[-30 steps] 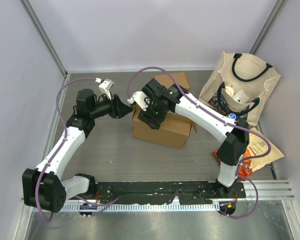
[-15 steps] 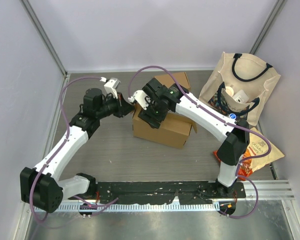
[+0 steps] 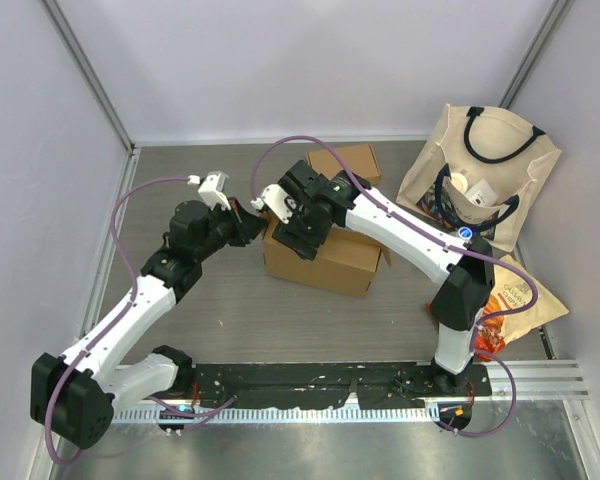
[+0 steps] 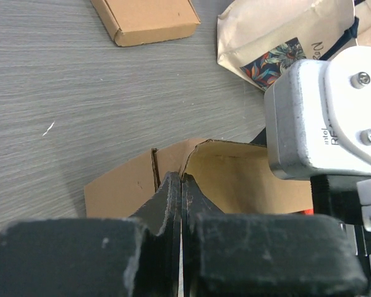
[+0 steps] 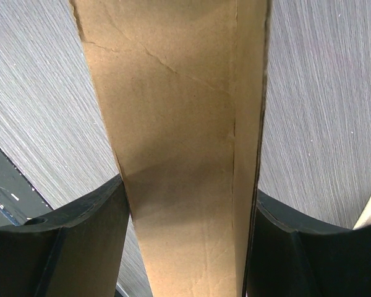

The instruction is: Fold the paper box

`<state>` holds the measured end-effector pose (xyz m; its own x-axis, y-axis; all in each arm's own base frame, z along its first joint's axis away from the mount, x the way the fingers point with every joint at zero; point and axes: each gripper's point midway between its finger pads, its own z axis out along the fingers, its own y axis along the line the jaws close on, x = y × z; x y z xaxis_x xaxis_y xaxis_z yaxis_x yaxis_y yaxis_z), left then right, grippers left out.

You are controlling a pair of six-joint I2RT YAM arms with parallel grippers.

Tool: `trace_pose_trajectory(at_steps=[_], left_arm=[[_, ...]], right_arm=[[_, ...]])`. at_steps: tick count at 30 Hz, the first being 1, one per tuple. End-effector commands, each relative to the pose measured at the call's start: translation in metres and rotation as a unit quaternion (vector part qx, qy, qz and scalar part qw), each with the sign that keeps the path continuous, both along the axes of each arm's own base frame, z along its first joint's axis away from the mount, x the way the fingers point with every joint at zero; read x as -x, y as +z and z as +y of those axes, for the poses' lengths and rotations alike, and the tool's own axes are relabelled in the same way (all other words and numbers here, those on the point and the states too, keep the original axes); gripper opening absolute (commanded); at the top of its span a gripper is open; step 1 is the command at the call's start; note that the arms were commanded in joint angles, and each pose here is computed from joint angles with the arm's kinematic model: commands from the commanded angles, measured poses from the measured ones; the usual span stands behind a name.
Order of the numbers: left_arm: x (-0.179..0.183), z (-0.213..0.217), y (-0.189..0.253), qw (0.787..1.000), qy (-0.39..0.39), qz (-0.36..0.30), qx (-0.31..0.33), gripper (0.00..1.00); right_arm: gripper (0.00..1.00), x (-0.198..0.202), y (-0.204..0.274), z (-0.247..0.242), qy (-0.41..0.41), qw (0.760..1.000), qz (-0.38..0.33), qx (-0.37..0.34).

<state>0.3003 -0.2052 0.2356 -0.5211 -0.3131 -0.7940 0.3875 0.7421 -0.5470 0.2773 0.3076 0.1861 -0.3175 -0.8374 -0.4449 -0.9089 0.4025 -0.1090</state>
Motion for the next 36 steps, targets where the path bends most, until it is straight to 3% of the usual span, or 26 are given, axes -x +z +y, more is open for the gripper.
trace_pose_trajectory(at_steps=[1, 5, 12, 22, 25, 30, 32, 33, 34, 36], left_arm=[[0.005, -0.007, 0.01, 0.999, 0.005, 0.01, 0.043, 0.0], [0.005, -0.007, 0.009, 0.998, 0.018, 0.023, 0.054, 0.0], [0.008, 0.001, -0.011, 0.999, 0.025, 0.034, 0.015, 0.0], [0.015, 0.009, -0.035, 0.998, 0.042, 0.045, 0.013, 0.0], [0.015, 0.013, -0.037, 0.998, 0.046, 0.04, 0.0, 0.0], [0.015, 0.016, -0.038, 0.998, 0.049, 0.04, -0.012, 0.0], [0.014, 0.015, -0.037, 0.998, 0.048, 0.04, -0.011, 0.0], [0.015, 0.014, -0.036, 0.998, 0.043, 0.04, -0.011, 0.0], [0.014, 0.014, -0.033, 0.998, 0.041, 0.037, -0.011, 0.0], [0.015, 0.014, -0.033, 0.998, 0.04, 0.038, -0.018, 0.0]], right_arm=[[0.47, -0.02, 0.01, 0.031, -0.023, 0.997, -0.019, -0.069], [0.47, -0.02, 0.01, 0.032, -0.021, 0.997, -0.019, -0.07], [0.48, -0.017, 0.008, 0.031, -0.019, 0.997, -0.018, -0.07], [0.7, -0.028, 0.034, 0.033, -0.1, 0.985, -0.054, -0.132], [0.77, -0.039, 0.057, 0.025, -0.164, 0.971, -0.073, -0.159], [0.83, -0.026, 0.097, -0.005, -0.25, 0.944, -0.045, -0.212], [0.84, -0.011, 0.123, -0.028, -0.296, 0.921, -0.037, -0.252], [0.84, -0.008, 0.112, -0.048, -0.327, 0.913, -0.034, -0.241], [0.84, 0.005, 0.128, -0.074, -0.369, 0.89, -0.038, -0.265], [0.84, 0.012, 0.104, -0.116, -0.44, 0.865, -0.054, -0.236]])
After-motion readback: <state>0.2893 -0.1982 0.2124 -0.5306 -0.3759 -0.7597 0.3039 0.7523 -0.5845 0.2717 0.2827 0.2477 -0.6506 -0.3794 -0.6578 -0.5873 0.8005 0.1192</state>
